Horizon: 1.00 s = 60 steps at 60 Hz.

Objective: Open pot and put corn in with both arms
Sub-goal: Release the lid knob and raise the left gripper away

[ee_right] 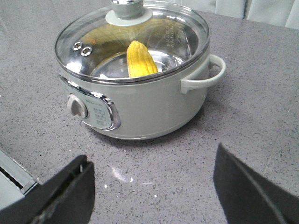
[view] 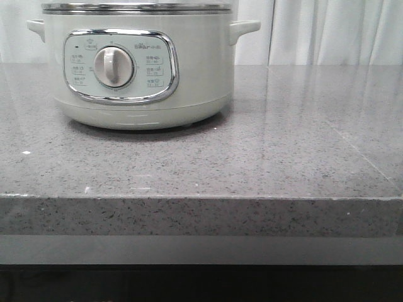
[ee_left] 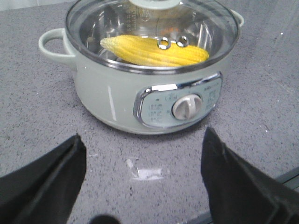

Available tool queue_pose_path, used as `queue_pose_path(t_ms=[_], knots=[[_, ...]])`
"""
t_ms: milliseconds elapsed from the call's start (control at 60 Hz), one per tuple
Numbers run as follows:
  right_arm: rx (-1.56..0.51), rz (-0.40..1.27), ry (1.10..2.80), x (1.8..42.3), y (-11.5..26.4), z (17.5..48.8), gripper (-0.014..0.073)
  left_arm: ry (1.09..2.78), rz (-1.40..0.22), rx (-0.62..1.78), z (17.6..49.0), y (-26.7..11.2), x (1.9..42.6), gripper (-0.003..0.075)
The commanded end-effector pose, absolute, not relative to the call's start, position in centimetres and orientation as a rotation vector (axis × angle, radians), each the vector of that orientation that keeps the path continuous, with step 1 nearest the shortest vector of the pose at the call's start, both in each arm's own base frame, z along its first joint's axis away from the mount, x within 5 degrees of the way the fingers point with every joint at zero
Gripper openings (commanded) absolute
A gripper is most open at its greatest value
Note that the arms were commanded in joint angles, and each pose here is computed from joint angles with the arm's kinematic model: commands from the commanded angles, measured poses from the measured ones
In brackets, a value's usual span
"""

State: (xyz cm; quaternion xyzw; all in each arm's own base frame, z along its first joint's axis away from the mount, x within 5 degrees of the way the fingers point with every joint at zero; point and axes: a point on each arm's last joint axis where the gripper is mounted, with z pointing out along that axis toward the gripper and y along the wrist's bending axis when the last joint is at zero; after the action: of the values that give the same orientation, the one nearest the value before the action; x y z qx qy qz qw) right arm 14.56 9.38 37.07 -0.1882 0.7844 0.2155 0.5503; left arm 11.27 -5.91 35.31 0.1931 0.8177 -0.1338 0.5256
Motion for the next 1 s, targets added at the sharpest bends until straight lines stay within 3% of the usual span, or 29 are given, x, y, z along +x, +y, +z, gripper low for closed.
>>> queue_pose_path(t_ms=[0, 100, 167, 400, 517, 567, 983], knots=[[-0.410, 0.530, 1.760, 14.59, 9.31, 38.65, 0.0551, 1.835, -0.350, 0.436, 36.26, -5.61, 10.55, 0.0514], [-0.417, 0.528, 1.778, 14.54, 9.32, 38.48, 0.0523, 1.821, -0.352, 0.433, 36.00, -5.31, 10.00, 0.0494], [-0.423, 0.527, 1.794, 14.49, 9.32, 38.34, 0.0454, 1.817, -0.353, 0.432, 36.00, -5.27, 9.92, 0.0442], [-0.433, 0.525, 1.819, 14.42, 9.33, 38.11, 0.0027, 1.789, -0.358, 0.425, 36.25, -5.31, 9.98, 0.0148], [-0.435, 0.525, 1.824, 14.40, 9.33, 38.06, -0.0114, 1.785, -0.359, 0.424, 36.28, -5.31, 9.99, 0.0023], [-0.436, 0.524, 1.824, 14.40, 9.33, 38.06, -0.0116, 1.787, -0.359, 0.425, 36.26, -5.31, 9.99, -0.0019], [-0.436, 0.524, 1.824, 14.40, 9.33, 38.06, -0.0120, 1.790, -0.358, 0.425, 36.24, -5.30, 9.98, -0.0020]])
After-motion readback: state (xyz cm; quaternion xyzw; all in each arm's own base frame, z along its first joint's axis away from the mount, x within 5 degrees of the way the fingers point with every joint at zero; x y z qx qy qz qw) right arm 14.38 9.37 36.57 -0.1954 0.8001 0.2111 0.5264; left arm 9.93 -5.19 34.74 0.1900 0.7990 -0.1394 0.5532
